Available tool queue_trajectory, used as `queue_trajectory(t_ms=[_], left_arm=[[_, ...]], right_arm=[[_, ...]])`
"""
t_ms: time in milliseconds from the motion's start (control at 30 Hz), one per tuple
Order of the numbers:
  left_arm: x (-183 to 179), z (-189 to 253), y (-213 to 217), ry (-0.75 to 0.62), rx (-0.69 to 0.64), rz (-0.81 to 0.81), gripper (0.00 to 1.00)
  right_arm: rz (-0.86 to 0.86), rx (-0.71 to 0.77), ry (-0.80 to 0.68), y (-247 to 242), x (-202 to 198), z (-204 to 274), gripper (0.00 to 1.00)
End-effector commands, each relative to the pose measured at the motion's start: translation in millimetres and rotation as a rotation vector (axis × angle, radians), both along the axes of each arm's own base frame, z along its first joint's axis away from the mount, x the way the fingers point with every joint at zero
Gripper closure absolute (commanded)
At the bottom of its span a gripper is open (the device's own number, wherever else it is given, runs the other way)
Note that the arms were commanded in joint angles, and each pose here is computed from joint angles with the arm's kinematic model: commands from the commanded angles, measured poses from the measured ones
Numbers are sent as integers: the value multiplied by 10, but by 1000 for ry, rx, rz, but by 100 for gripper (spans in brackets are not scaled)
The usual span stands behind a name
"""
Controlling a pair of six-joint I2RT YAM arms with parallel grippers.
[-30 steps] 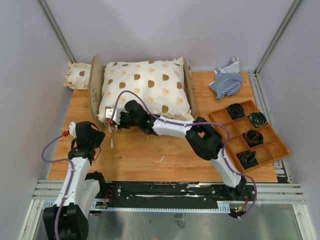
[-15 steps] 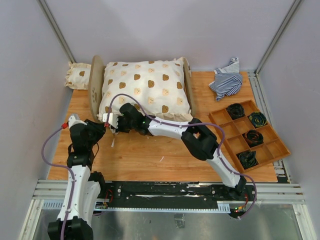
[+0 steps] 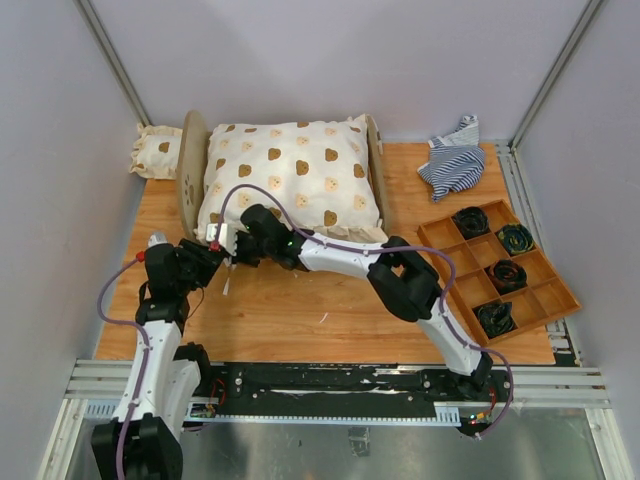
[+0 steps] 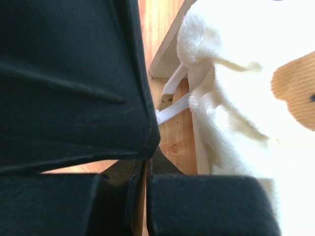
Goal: Set up the pet bed
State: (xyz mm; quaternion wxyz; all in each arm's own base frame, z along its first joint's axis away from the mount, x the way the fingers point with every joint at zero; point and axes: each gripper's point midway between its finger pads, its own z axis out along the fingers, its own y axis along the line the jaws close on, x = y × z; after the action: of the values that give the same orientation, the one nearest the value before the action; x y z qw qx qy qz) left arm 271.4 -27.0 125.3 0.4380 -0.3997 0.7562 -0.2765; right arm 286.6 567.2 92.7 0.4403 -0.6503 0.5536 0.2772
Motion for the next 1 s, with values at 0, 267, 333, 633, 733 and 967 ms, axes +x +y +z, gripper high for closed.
queue_trajectory(t_ms=[0, 267, 333, 633, 733, 967], left_arm=[[96, 172, -96, -27, -78, -31, 54], [113, 109, -35, -23, -104, 31, 100], [112, 160, -31, -44, -120, 45, 100], [78, 248, -46, -63, -167, 68, 100], [74, 251, -58, -60, -182, 69, 100], [66, 244, -33, -47, -166, 79, 100]], right_arm=[[27, 52, -5, 47, -168, 341, 100], [34, 97, -15, 24, -248, 399, 97], [32, 150, -22, 18, -271, 429, 88], [-18, 354, -58, 21, -245, 669, 61], [-64, 412, -87, -24, -183, 756, 60], [-91, 466, -123, -41, -126, 769, 59]])
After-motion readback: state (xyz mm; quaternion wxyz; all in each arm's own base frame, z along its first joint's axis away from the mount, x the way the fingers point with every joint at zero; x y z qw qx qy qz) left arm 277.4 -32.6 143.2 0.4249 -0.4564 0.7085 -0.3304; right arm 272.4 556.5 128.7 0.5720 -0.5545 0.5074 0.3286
